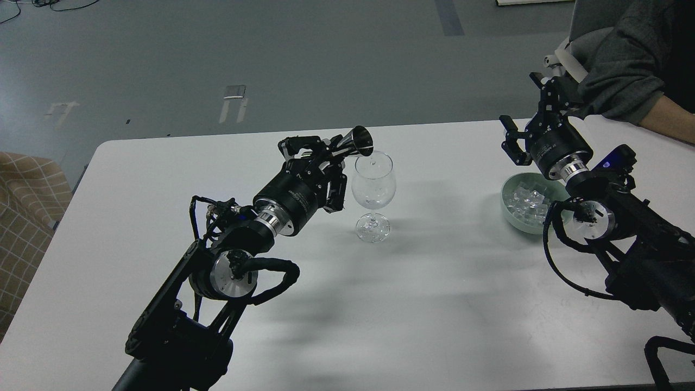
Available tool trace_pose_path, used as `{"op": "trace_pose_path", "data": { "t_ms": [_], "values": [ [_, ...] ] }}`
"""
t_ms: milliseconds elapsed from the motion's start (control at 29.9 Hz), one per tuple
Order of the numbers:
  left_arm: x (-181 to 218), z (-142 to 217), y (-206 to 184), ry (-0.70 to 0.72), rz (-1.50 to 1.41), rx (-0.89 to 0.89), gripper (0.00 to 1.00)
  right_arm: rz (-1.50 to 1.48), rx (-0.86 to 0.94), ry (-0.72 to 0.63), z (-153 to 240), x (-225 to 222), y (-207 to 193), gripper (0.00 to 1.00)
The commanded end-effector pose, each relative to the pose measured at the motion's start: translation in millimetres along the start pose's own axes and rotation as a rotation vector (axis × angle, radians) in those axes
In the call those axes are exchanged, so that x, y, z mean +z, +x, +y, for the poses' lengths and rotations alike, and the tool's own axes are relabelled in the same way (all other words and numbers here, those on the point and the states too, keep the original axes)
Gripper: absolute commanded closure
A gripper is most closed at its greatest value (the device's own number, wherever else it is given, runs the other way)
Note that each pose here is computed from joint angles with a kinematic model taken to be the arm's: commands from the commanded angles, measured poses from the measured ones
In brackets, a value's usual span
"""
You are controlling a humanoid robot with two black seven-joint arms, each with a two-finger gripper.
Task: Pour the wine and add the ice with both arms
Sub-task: 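Tilt the jigger over the wine glass rim to pour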
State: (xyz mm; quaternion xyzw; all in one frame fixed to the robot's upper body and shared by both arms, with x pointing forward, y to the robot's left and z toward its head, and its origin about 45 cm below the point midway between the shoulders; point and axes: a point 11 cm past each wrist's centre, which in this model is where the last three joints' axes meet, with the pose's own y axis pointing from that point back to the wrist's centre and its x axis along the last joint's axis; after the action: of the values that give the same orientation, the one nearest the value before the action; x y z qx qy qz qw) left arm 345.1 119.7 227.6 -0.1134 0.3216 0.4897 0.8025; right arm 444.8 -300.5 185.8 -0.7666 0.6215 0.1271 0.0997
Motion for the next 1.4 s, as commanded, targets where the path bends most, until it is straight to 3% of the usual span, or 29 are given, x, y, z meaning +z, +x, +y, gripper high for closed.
{"op": "trace_pose_path", "data": {
  "t_ms": [0, 1370],
  "values": [
    [-2.9, -0.8, -1.5, 0.005, -0.042, 0.002, 0.87, -0.002, -0.003, 0.000, 0.4, 0.6, -1.3, 0.00],
    [1.4, -2.5, 6.5, -0.035, -0.352, 0.079, 0.87, -0.006, -0.005, -0.004, 2.5, 3.3, -1.7, 0.00]
  ]
}}
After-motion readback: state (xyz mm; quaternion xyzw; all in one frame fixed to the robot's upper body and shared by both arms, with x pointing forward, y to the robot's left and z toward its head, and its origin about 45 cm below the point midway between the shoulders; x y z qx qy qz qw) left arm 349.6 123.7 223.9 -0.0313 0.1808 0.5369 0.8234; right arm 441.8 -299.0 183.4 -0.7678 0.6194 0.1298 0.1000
